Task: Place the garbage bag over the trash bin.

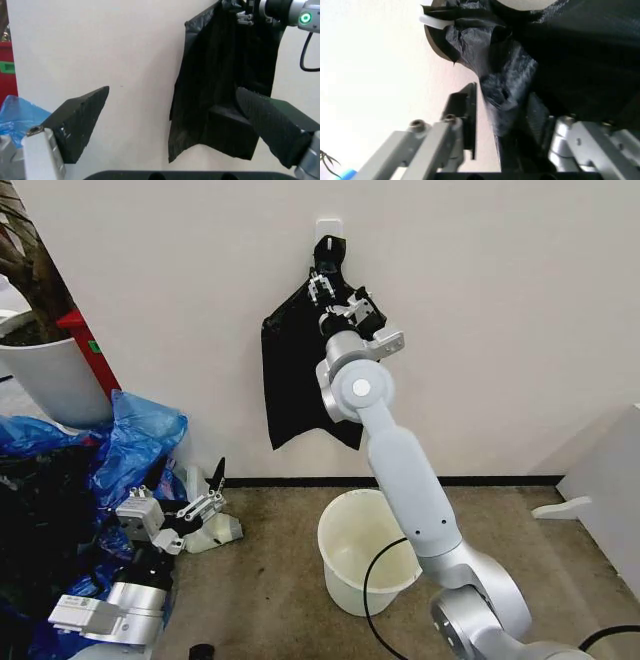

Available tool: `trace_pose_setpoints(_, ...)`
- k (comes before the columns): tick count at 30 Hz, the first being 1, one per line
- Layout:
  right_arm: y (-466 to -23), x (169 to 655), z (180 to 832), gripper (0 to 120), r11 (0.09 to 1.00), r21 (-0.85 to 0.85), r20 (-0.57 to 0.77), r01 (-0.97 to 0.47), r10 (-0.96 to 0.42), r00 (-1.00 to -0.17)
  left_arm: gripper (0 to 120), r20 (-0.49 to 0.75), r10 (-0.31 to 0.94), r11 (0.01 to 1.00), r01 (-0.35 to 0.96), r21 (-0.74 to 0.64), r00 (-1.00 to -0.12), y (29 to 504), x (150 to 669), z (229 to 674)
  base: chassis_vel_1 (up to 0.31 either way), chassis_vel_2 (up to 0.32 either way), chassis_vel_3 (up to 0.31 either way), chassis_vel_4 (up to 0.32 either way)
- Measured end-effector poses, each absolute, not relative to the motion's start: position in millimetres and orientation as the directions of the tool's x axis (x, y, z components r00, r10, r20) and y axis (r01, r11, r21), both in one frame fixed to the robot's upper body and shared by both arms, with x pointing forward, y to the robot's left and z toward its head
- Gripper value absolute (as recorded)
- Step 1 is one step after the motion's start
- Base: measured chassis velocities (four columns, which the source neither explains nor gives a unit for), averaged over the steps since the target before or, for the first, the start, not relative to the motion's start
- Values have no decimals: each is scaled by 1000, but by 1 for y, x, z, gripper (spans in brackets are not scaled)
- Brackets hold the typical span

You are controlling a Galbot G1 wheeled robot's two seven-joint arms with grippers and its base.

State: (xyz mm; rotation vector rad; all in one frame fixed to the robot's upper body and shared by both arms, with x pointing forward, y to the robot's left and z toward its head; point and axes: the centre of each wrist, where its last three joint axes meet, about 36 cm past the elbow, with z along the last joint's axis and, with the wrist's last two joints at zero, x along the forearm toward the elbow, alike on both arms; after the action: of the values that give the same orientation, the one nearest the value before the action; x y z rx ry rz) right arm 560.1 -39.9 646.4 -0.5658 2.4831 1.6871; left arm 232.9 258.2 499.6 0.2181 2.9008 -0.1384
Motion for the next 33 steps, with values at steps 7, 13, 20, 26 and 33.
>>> trace_pose_setpoints(7, -40, 556, 643, 1, 309, 886, -272, -346, -258, -927, 100, -236, 138, 984, 160, -77, -962, 258, 232, 501, 0, 0, 0, 0)
trace_pose_setpoints(13, -38, 548, 633, 0, 299, 893, -261, -337, -268, -927, 100, -236, 140, 984, 162, -76, -962, 257, 232, 501, 0, 0, 0, 0)
trace_pose_setpoints(20, -34, 533, 615, 0, 287, 904, -235, -318, -288, -928, 100, -236, 142, 984, 164, -76, -961, 257, 232, 501, 0, 0, 0, 0)
trace_pose_setpoints(26, -39, 515, 586, 0, 306, 908, -192, -287, -305, -933, 100, -239, 144, 983, 166, -76, -960, 257, 232, 501, 0, 0, 0, 0)
trace_pose_setpoints(33, -50, 489, 548, 0, 350, 903, -138, -250, -313, -939, 100, -241, 145, 983, 168, -79, -960, 257, 232, 499, 0, 0, 0, 0)
